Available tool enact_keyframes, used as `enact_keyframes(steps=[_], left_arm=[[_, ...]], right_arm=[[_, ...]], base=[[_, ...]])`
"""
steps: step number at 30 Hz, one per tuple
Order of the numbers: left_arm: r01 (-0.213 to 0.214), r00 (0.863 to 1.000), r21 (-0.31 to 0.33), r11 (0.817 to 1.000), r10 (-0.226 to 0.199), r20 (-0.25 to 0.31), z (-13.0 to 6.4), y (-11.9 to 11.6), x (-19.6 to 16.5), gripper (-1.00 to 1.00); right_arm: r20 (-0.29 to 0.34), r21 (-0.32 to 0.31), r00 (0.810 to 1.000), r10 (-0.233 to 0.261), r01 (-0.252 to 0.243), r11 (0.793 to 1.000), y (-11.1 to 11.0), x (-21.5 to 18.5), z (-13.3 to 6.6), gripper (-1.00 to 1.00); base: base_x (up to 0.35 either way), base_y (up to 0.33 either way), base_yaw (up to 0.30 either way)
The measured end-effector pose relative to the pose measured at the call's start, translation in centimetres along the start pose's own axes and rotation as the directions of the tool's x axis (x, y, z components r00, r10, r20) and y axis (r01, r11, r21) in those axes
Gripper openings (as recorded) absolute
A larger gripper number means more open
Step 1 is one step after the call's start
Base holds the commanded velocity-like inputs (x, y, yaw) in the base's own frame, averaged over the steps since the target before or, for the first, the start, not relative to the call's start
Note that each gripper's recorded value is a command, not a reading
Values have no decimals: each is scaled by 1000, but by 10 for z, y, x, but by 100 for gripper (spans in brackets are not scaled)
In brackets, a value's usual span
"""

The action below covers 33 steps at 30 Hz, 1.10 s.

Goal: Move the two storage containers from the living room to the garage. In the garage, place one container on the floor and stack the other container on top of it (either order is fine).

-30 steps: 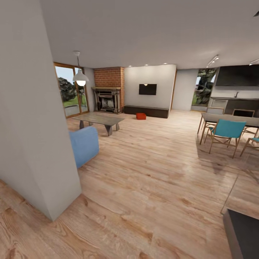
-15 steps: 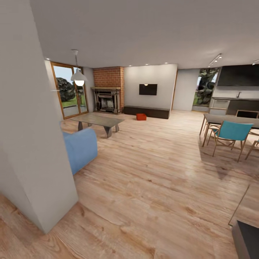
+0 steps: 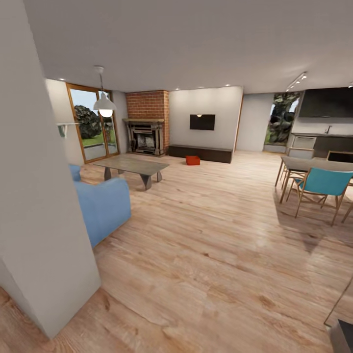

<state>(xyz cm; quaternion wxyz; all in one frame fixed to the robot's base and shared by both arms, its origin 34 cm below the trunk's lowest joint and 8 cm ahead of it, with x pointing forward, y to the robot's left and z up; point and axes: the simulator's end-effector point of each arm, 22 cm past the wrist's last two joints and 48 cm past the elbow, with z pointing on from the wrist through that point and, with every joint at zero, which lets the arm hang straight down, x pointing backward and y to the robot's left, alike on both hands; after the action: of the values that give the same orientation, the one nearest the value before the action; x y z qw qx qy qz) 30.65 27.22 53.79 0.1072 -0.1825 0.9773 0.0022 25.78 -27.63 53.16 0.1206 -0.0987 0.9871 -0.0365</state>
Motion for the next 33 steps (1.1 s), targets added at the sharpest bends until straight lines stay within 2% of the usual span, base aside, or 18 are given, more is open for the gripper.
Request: enact_keyframes(steps=[8, 23, 33], left_arm=[[1, 1000, 0, 1000, -1, 1, 0, 0, 0, 100], [-8, 1000, 1, 1000, 8, -1, 0, -1, 1, 100], [-2, 1000, 2, 1000, 2, 0, 0, -1, 0, 100]], right_arm=[[1, -1, 1000, 1, -1, 1000, 0, 0, 0, 100], [2, -5, 1000, -19, 19, 1000, 2, -1, 0, 100], [1, -13, 1000, -14, 14, 1000, 3, 0, 0, 100]], base=[[325, 0, -34], [325, 0, -236], [325, 0, -245]])
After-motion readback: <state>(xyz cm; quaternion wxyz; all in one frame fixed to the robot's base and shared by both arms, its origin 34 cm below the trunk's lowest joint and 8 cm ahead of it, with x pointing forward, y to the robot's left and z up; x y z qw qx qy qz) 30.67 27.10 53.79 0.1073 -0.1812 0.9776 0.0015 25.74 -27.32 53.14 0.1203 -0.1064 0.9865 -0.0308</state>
